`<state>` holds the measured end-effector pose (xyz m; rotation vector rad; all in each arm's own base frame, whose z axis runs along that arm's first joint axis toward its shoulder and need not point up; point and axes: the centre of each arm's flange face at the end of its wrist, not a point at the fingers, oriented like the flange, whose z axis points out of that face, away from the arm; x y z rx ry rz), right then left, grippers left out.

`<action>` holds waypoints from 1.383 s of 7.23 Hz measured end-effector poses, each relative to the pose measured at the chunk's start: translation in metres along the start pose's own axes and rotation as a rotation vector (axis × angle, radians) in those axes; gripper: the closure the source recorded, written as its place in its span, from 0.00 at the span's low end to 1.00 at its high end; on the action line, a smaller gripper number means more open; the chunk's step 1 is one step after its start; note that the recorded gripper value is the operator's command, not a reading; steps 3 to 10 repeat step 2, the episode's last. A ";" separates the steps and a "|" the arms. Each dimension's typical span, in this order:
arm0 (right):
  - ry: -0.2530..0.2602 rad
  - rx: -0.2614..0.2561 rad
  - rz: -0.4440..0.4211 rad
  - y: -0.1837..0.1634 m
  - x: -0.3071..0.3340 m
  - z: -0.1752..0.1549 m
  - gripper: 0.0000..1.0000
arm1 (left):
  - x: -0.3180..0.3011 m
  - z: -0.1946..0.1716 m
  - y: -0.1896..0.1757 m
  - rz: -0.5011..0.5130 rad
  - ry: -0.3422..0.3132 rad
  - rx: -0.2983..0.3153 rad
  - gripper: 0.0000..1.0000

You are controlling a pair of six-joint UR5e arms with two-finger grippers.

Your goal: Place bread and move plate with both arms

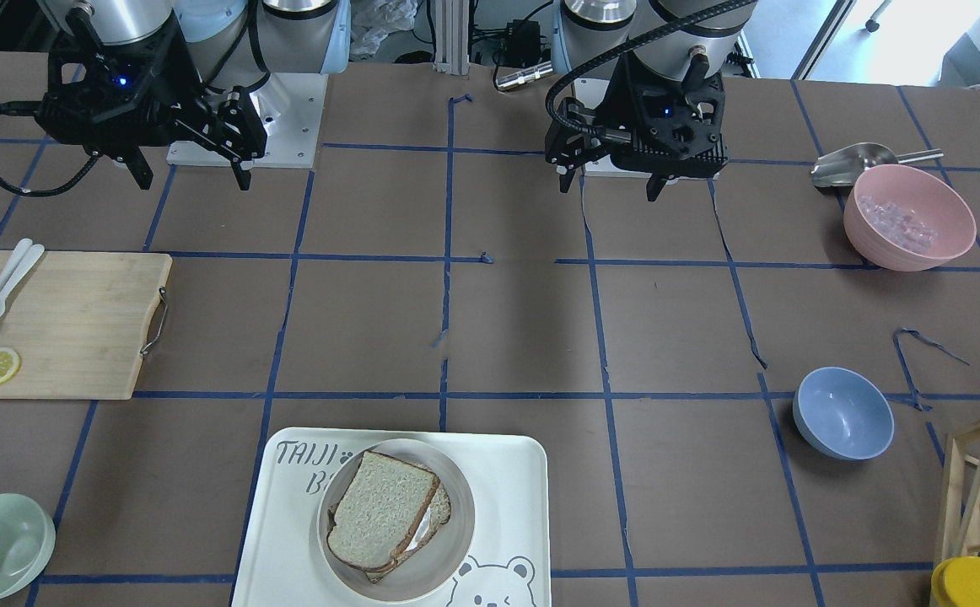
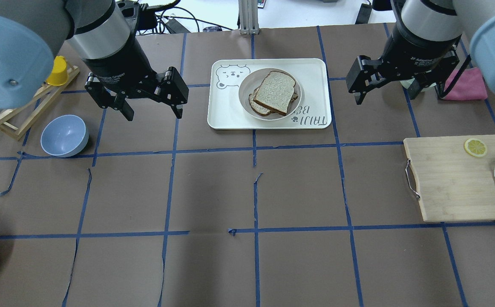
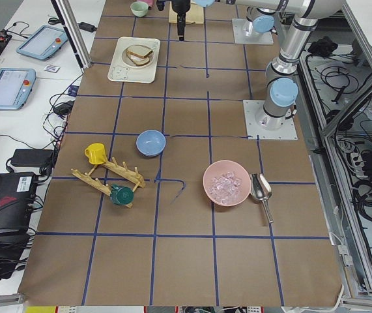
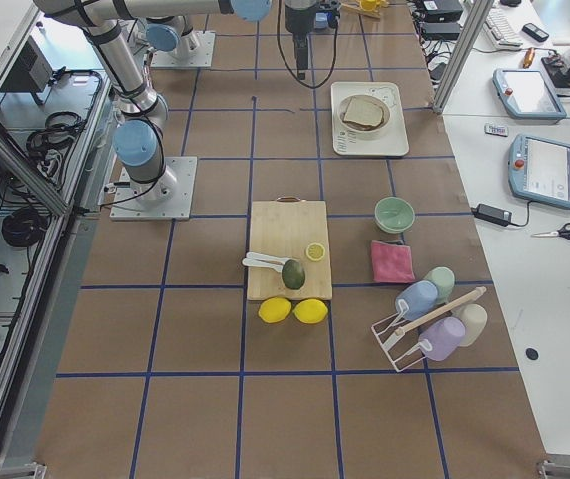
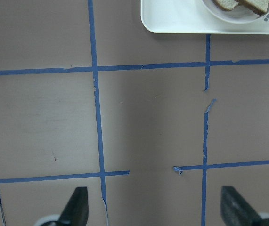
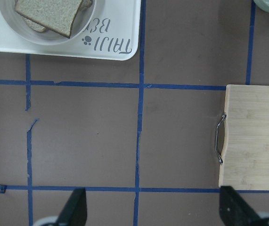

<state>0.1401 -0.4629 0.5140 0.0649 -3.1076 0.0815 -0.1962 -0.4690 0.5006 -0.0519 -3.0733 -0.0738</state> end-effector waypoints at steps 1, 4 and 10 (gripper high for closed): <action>0.003 -0.001 0.000 0.000 0.000 0.001 0.00 | 0.000 0.000 0.001 0.000 -0.001 -0.001 0.00; 0.008 -0.004 0.000 0.001 0.001 0.002 0.00 | 0.000 0.000 0.001 0.000 -0.001 0.000 0.00; 0.008 -0.004 0.000 0.001 0.001 0.002 0.00 | 0.000 0.000 0.001 0.000 -0.001 0.000 0.00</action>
